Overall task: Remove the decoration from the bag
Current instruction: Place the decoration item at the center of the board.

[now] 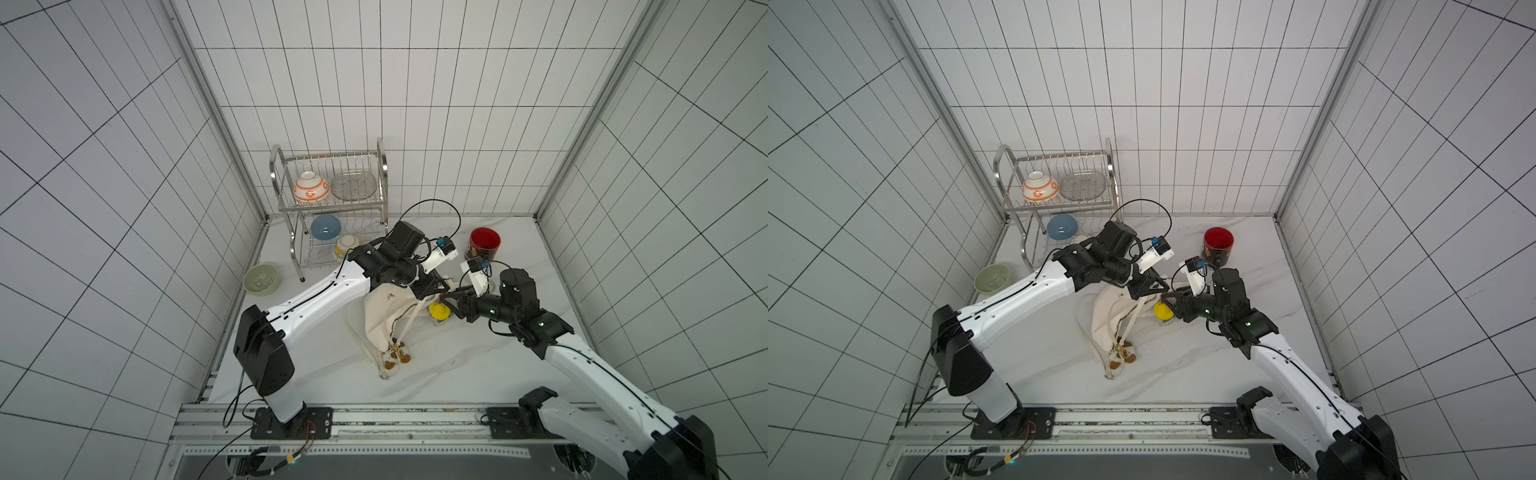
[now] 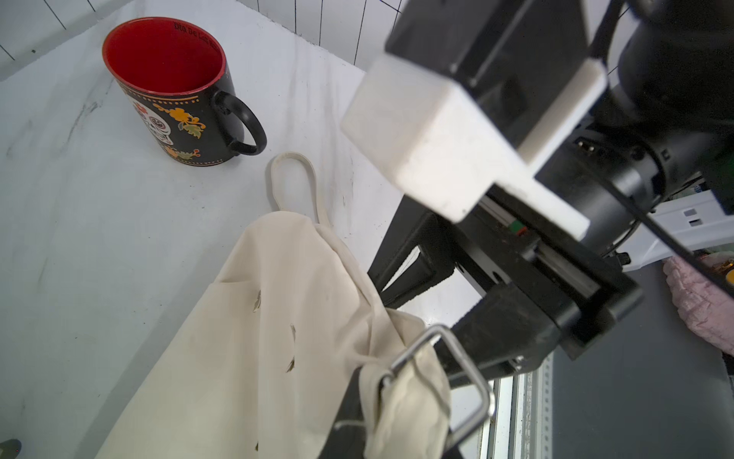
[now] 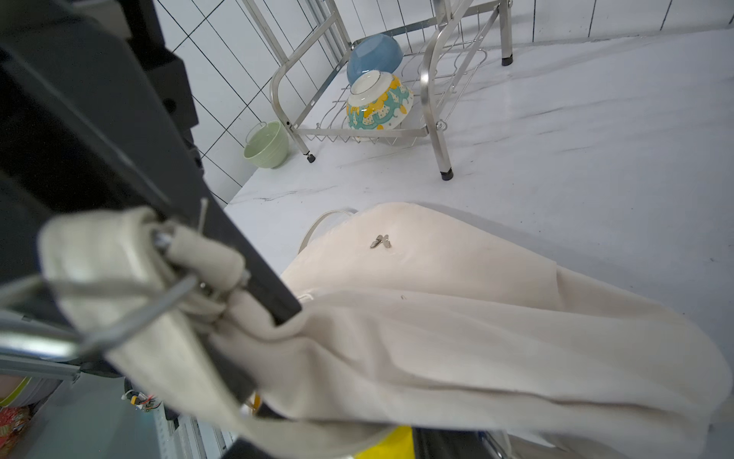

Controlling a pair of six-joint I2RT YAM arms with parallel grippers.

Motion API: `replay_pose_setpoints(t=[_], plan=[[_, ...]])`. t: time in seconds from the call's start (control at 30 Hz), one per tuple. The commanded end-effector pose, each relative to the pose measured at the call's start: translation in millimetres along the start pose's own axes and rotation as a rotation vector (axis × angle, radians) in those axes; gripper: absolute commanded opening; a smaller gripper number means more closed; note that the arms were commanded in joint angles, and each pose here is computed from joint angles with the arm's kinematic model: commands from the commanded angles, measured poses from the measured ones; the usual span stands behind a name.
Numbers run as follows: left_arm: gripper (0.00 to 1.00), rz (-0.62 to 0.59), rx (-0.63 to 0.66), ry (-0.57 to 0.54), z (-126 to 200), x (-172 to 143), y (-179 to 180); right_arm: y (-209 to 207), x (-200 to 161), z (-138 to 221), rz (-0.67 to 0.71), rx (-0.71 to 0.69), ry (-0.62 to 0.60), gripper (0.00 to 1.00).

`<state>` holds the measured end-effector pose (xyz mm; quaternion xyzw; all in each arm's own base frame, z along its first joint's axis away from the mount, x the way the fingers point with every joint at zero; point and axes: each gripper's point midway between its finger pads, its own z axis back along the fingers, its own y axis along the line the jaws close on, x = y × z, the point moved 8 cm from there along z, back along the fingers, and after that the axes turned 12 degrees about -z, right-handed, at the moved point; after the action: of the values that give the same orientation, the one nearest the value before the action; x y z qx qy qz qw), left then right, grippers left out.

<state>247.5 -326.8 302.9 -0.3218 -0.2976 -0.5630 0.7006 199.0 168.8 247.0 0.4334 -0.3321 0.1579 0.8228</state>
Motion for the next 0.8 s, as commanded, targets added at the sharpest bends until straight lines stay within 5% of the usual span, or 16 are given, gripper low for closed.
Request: replay_pose_setpoints(t=[0.0, 0.37, 0.77], plan=[[0.0, -0.041, -0.037, 0.074, -11, -15, -8, 11, 16, 9, 0.022, 0.037, -0.021, 0.48], [0.0, -0.058, 0.045, 0.183, -26, -28, 1, 25, 22, 17, 0.042, 0.128, -0.036, 0.56], [0.0, -0.025, 0.147, 0.205, -22, -28, 12, 2, 11, 23, 0.023, 0.007, -0.034, 0.56]])
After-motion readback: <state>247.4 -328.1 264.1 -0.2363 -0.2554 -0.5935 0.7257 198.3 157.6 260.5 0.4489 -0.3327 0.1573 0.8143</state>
